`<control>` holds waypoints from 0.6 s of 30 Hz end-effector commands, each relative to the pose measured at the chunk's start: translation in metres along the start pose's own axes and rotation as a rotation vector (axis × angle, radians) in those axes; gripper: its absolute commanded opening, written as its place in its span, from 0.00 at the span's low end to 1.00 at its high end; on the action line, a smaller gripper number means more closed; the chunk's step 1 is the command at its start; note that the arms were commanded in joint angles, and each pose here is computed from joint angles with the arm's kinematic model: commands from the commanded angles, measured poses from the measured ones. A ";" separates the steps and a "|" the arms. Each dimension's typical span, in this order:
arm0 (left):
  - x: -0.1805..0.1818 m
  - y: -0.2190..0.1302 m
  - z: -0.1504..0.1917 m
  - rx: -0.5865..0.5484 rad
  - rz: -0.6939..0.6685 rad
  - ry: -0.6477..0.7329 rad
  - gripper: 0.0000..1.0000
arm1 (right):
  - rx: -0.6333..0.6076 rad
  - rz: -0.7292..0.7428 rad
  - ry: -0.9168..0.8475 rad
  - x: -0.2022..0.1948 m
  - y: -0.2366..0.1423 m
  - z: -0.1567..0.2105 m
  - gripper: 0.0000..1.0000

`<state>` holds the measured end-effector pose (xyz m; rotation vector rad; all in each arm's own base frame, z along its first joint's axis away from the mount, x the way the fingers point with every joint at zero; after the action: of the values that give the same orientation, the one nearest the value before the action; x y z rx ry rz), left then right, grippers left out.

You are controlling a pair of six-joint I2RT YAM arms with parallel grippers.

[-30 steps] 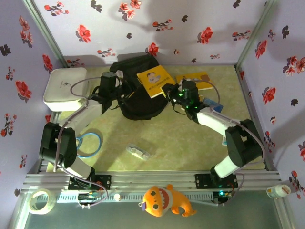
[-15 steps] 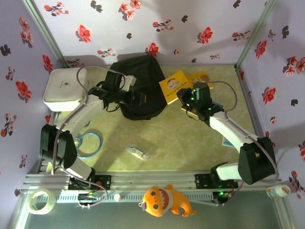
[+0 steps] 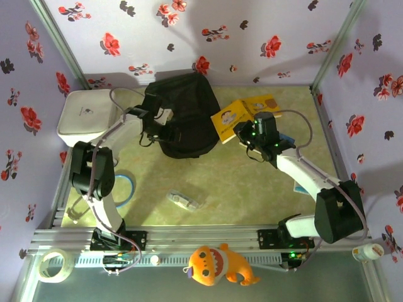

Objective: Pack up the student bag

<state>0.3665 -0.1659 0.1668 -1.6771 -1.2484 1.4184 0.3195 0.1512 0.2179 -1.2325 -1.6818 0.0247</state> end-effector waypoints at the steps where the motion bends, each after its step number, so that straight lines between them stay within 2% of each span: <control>1: -0.008 0.011 0.000 -0.033 0.033 -0.220 0.64 | -0.031 -0.072 -0.005 0.009 0.003 -0.007 0.06; 6: -0.004 0.021 0.000 -0.057 0.025 -0.365 0.54 | -0.020 -0.080 -0.002 0.010 0.005 -0.006 0.07; 10: 0.011 0.023 0.006 -0.074 -0.090 -0.435 0.53 | -0.027 -0.073 -0.005 0.009 0.002 -0.006 0.07; 18: -0.001 0.039 0.013 -0.029 -0.069 -0.460 0.44 | -0.033 -0.060 -0.002 0.006 0.002 -0.005 0.07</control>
<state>0.3649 -0.1757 0.1399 -1.4087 -1.5426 1.7912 0.3190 0.1534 0.2053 -1.2093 -1.6578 0.0529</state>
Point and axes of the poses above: each hand's point on the last joint's axis, 136 mm out from that joint toward the fingers, its own y axis out along the fingers, its own x axis along the line the jaws close on, z = x × y, the point moved 7 cm from there along -y, back along the fingers, and after that the axes turned 15 degrees about -y, right-handed, at the moved point
